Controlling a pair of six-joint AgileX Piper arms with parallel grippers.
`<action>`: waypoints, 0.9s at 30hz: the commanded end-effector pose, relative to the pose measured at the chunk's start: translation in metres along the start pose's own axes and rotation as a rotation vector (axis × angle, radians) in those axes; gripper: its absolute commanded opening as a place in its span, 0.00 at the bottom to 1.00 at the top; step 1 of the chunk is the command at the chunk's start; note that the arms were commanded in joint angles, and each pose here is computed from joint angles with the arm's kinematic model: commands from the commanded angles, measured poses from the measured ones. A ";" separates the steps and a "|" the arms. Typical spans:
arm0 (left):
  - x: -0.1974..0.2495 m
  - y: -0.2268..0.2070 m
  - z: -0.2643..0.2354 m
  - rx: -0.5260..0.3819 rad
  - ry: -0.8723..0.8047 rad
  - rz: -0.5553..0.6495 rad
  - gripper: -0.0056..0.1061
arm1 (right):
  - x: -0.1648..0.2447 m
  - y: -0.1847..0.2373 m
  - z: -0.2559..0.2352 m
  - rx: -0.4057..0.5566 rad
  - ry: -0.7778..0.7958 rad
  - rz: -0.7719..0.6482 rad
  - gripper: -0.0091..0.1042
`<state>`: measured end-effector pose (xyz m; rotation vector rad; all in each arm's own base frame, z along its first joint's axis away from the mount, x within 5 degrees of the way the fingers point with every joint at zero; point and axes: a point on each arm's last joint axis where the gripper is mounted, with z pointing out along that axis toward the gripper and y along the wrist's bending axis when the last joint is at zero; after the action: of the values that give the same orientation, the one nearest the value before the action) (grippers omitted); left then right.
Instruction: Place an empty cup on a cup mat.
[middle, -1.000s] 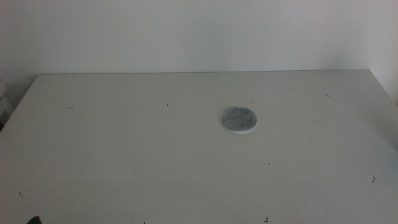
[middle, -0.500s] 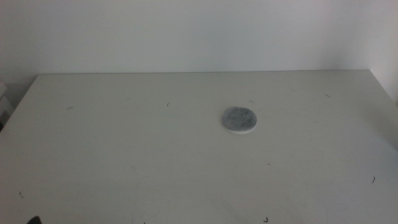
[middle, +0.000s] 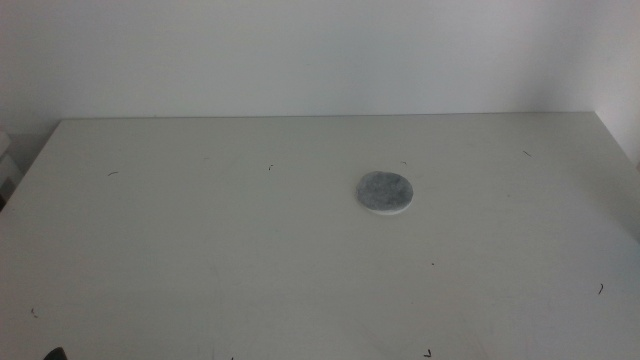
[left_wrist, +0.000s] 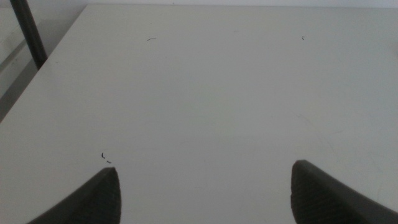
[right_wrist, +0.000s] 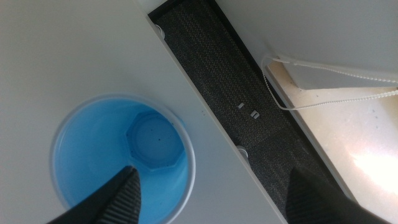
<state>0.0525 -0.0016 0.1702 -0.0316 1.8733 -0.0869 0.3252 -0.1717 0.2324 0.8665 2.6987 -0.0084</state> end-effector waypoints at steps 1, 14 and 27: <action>-0.008 -0.001 -0.002 0.011 -0.082 -0.011 0.99 | -0.008 0.001 -0.018 -0.014 -0.090 0.003 0.60; -0.008 -0.001 -0.002 0.011 -0.082 -0.011 0.99 | -0.013 0.016 0.013 -0.021 -0.087 -0.036 0.49; -0.008 -0.001 -0.002 0.011 -0.082 -0.011 0.99 | -0.012 0.020 0.023 -0.014 -0.070 -0.063 0.14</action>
<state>0.0525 -0.0016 0.1702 -0.0316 1.8733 -0.0869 0.3510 -0.1626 0.1897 0.8084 2.7399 0.0013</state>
